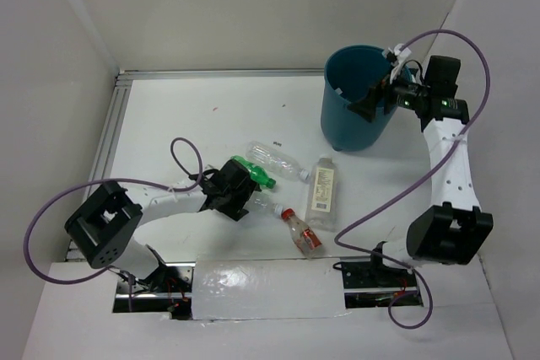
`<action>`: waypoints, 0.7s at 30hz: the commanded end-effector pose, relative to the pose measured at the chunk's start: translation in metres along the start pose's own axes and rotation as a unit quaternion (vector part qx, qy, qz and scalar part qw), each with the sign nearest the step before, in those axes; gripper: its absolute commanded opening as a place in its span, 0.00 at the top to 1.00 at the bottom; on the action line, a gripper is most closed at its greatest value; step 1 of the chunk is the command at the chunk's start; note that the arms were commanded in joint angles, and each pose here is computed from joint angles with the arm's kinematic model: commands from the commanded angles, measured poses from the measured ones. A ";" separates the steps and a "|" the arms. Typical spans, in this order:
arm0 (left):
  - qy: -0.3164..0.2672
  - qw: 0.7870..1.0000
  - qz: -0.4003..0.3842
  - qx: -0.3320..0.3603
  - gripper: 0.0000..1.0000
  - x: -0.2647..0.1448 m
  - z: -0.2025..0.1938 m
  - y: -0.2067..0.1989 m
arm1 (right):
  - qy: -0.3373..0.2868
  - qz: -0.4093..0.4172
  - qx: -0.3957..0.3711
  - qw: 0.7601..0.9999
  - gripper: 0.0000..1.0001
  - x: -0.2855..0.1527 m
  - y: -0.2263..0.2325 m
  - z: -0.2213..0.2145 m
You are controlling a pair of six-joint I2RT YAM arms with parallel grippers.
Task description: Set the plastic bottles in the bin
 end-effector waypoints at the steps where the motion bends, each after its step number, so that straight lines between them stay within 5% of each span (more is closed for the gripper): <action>1: -0.015 0.999 0.034 0.015 0.14 0.009 0.004 0.008 | -0.017 0.045 -0.060 0.997 0.01 -0.022 0.032 0.001; 3: -0.014 0.998 0.048 0.024 0.38 0.011 0.007 0.021 | -0.030 0.043 -0.097 0.994 0.05 -0.036 0.052 0.009; 9: 0.011 0.994 0.055 0.092 0.78 -0.010 0.013 0.053 | -0.025 0.039 -0.100 0.994 0.00 -0.057 0.097 -0.008; 10: 0.020 0.992 0.034 0.121 0.92 -0.023 0.012 0.055 | -0.018 0.044 -0.114 0.992 0.00 -0.058 0.100 -0.013; 12: 0.030 0.986 0.002 0.162 1.00 -0.041 0.006 0.052 | 0.001 0.068 -0.089 0.994 0.00 -0.062 0.114 -0.026; 15: 0.030 0.966 -0.098 0.238 1.00 -0.087 0.000 0.033 | 0.032 0.110 -0.049 0.992 0.31 -0.059 0.129 -0.049; 16: 0.011 0.956 -0.128 0.264 1.00 -0.098 0.003 0.025 | 0.044 0.106 -0.033 0.993 0.59 -0.059 0.129 -0.055; 17: 0.003 0.947 -0.156 0.280 1.00 -0.110 0.001 0.017 | 0.059 0.116 -0.014 0.991 0.68 -0.055 0.131 -0.065; 19: -0.037 0.927 -0.233 0.292 1.00 -0.142 0.001 -0.020 | 0.072 0.123 0.001 0.990 0.77 -0.053 0.134 -0.071; 21: -0.078 0.894 -0.309 0.316 1.00 -0.177 -0.003 -0.064 | 0.085 0.121 0.017 0.989 0.75 -0.053 0.135 -0.079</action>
Point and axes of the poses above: each gripper's point midway between its finger pads, its own x axis out along the fingers, its own y axis along the line the jaws close on, z = x × y, the point moved 9 cm from there along -x, back along the fingers, and after that the axes turned 7 degrees about -x, right-handed, at the moved point
